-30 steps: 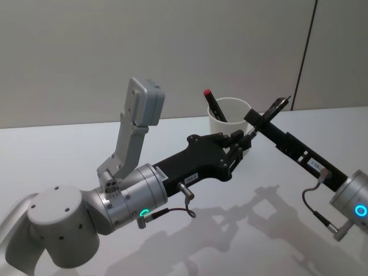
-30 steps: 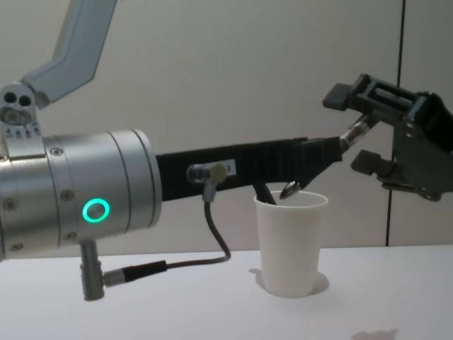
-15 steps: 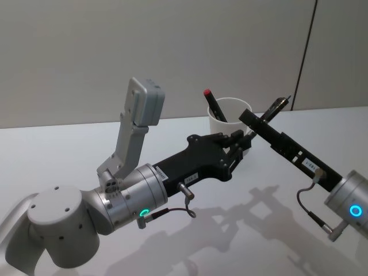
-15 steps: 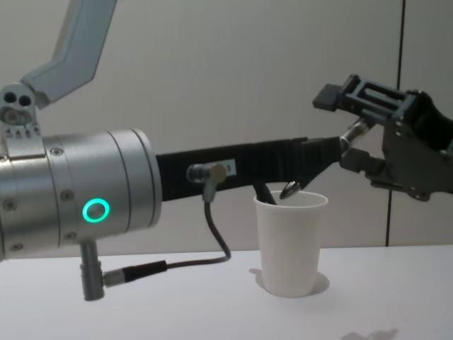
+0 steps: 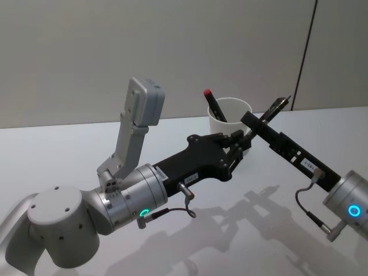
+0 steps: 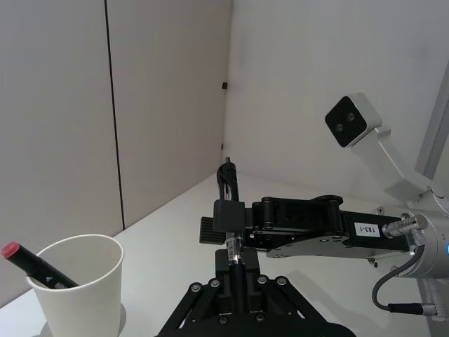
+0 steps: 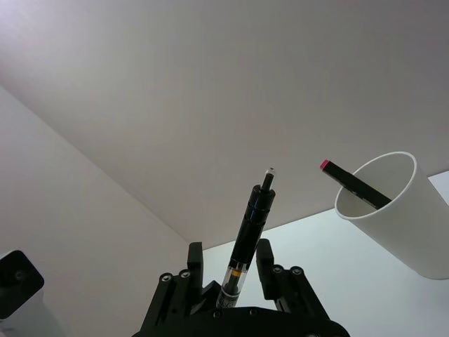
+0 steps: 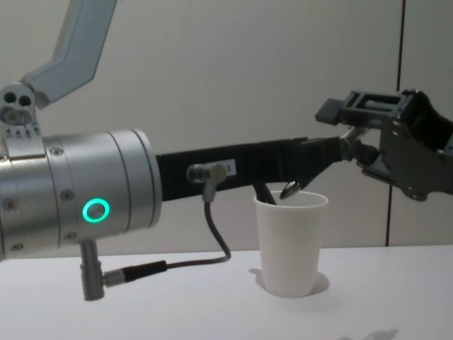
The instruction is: Place the pen into the pen holder.
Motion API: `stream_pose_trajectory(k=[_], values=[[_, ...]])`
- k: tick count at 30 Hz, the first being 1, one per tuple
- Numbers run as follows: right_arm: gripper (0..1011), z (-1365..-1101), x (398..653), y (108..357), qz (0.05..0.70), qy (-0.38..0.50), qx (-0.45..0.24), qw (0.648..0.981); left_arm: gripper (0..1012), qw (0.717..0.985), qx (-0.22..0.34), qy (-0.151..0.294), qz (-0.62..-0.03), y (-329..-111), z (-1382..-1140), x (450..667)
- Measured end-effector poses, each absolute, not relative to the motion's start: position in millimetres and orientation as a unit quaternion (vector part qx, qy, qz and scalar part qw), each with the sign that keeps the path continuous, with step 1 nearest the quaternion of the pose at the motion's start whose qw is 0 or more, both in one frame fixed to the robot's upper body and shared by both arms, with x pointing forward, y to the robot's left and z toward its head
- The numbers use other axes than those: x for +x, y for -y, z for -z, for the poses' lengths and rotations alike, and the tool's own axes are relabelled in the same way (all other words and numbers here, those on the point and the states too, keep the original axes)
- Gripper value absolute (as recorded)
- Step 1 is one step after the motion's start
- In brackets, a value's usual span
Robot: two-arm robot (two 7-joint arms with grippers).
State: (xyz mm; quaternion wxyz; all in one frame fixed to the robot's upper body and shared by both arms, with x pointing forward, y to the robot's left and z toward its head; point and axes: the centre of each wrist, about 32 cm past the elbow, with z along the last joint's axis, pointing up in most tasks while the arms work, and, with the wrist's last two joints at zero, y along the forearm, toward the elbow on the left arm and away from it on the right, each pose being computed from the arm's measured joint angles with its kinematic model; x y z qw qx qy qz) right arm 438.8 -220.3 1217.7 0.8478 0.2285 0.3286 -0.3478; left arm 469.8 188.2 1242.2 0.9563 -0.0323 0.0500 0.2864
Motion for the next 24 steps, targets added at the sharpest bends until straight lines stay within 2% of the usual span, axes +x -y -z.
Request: stream_pose_trajectory(k=[2,6,7,10,24], values=[[422,-1217.7,438.8,220.1,0.348,-0.329,0.229,0.848,116,0.956,-0.032,-0.05,-0.286,-188.2,-1242.3,469.9],[328,-1217.7,438.9,219.9,0.348,-0.329,0.229,0.848,116,0.956,-0.032,-0.05,-0.286,-188.2,-1242.3,469.8],[260,-1217.8,438.9,219.9,0.348,-0.329,0.229,0.848,116,0.956,-0.032,-0.05,-0.286,-188.2,-1242.3,469.8],[166,-1217.8,438.9,219.7,0.347,-0.329,0.23,0.848,116,0.956,-0.032,-0.05,-0.286,-188.2,-1242.2,469.8],[144,-1217.7,438.8,219.5,0.346,-0.329,0.23,0.848,116,0.956,-0.032,-0.05,-0.286,-188.2,-1242.2,469.8]])
